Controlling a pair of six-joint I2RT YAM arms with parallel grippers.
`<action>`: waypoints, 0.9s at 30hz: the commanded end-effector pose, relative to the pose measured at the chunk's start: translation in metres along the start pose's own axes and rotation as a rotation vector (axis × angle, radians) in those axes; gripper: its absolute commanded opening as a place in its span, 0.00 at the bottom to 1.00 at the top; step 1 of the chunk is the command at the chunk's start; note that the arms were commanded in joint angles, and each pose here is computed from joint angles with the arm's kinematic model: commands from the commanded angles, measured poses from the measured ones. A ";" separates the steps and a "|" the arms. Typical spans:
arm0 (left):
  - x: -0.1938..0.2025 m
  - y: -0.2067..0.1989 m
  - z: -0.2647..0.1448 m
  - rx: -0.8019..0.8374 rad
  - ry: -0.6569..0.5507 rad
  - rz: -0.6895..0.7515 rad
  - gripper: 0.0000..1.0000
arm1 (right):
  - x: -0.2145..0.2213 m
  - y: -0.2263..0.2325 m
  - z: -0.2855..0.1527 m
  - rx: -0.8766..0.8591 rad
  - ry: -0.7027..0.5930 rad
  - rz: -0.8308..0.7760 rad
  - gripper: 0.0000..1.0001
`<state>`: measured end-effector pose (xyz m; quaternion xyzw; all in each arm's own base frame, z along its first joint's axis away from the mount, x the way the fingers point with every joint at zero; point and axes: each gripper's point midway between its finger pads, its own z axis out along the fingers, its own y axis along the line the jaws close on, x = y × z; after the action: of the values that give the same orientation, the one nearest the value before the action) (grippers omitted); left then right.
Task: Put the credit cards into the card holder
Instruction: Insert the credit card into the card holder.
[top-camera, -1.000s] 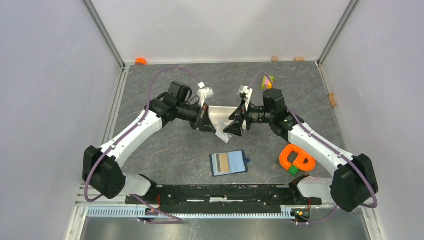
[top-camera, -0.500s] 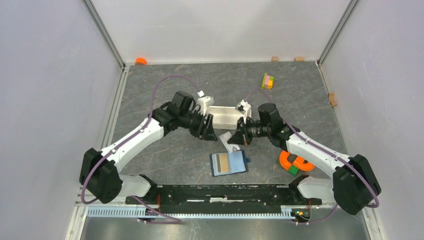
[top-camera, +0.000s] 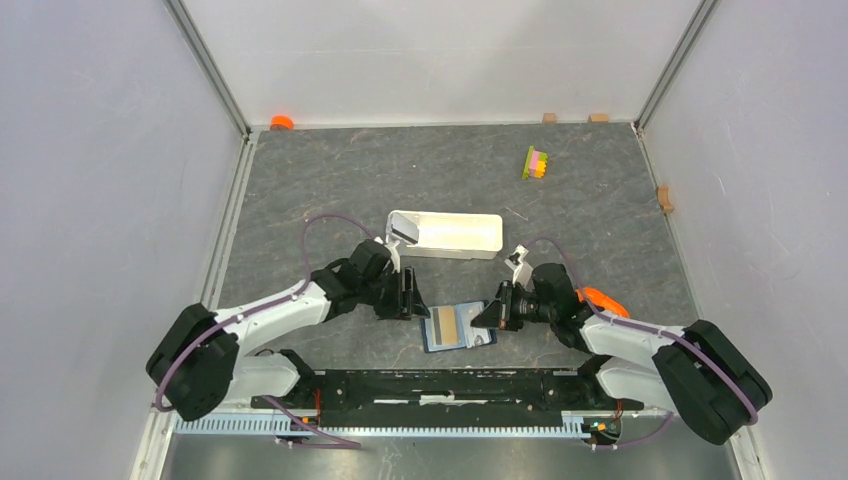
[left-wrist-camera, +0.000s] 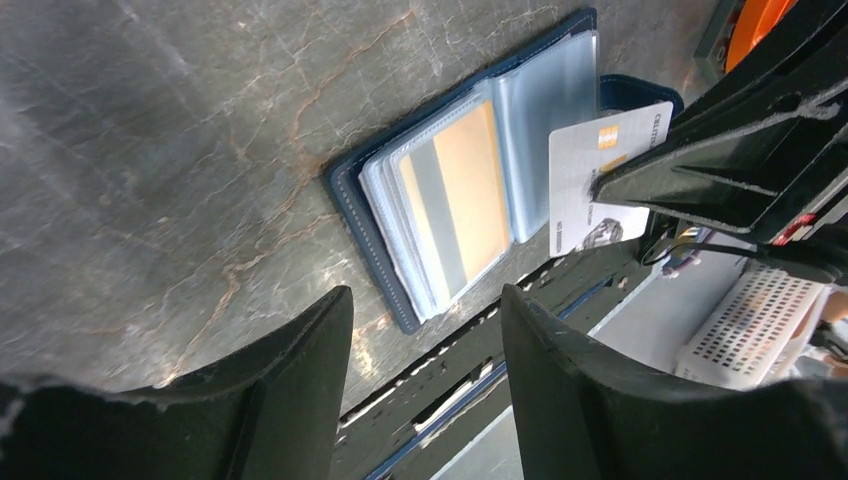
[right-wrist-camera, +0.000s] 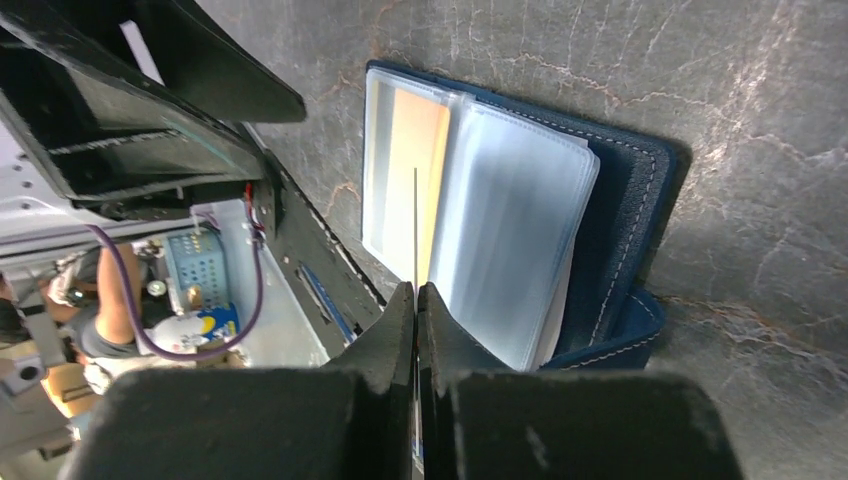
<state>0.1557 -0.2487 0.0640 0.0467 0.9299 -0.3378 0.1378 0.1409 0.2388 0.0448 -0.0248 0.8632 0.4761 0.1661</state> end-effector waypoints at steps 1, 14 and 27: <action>-0.016 -0.022 0.014 0.077 -0.068 -0.071 0.63 | -0.016 0.023 0.003 -0.102 -0.079 0.057 0.00; 0.009 0.005 0.041 -0.002 0.025 -0.079 0.56 | -0.002 0.012 0.014 -0.078 -0.023 0.091 0.00; 0.019 0.026 0.044 -0.102 0.065 -0.045 0.52 | 0.010 -0.011 0.026 -0.001 0.030 0.097 0.00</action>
<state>0.1534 -0.2678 0.0249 0.0238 0.9369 -0.3324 0.1054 0.1329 0.2515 0.0207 0.0248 0.8669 0.4854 0.1107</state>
